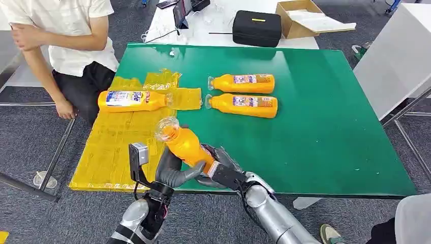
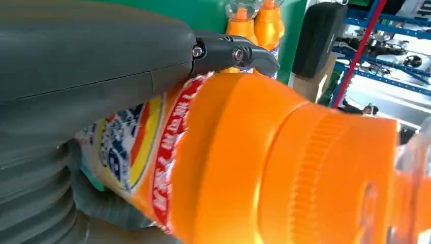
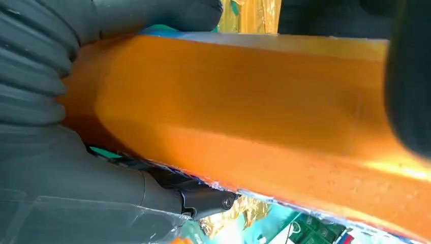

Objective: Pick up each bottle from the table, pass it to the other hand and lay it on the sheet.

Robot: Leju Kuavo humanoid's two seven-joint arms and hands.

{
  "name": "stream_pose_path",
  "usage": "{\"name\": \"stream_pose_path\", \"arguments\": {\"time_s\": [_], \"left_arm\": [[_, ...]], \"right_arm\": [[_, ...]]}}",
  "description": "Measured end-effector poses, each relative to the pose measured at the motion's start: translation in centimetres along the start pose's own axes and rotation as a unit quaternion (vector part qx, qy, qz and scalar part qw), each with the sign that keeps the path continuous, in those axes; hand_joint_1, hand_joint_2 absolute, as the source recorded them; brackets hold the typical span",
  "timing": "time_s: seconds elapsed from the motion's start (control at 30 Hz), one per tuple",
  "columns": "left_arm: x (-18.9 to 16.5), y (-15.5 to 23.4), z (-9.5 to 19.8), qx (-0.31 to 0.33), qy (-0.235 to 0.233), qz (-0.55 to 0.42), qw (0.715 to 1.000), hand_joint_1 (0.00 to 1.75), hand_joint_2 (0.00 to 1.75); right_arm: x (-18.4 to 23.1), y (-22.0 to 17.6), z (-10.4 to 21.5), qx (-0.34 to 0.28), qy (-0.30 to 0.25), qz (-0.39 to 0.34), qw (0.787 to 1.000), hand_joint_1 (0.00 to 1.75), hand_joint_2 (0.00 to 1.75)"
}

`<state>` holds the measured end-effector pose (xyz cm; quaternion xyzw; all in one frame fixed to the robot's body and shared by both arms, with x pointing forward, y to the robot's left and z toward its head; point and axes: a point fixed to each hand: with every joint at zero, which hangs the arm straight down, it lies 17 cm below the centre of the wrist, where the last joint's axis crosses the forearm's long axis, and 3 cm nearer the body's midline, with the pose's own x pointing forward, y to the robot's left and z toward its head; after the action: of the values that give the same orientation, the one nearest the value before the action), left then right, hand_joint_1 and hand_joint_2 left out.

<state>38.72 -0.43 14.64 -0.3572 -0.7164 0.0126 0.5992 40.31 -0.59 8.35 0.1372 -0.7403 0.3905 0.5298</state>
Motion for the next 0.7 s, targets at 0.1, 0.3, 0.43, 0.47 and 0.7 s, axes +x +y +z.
{"name": "stream_pose_path", "arguments": {"time_s": [0.1,0.3,0.43,0.47,0.7], "left_arm": [[0.1,0.3,-0.1,0.004,0.000,0.016,1.000,0.00,1.75],[0.2,0.6,-0.4,0.005,0.001,0.022,1.000,0.00,1.75],[0.2,0.7,-0.5,0.007,0.001,0.022,1.000,0.00,1.75],[0.2,0.7,-0.5,0.007,0.001,0.022,1.000,0.38,1.75],[0.9,0.4,-0.4,-0.003,-0.018,0.029,0.999,1.75,1.75]], "right_arm": [[0.0,0.4,-0.1,0.005,-0.001,0.008,1.000,1.75,1.75],[0.1,0.9,-0.3,0.013,-0.004,0.020,1.000,1.75,1.75],[0.1,1.1,-0.3,0.017,-0.004,0.021,1.000,1.75,1.75],[0.1,1.1,-0.3,0.017,-0.004,0.022,1.000,1.75,1.75],[0.3,0.9,-0.4,0.011,-0.009,0.010,1.000,0.00,1.75]]}}
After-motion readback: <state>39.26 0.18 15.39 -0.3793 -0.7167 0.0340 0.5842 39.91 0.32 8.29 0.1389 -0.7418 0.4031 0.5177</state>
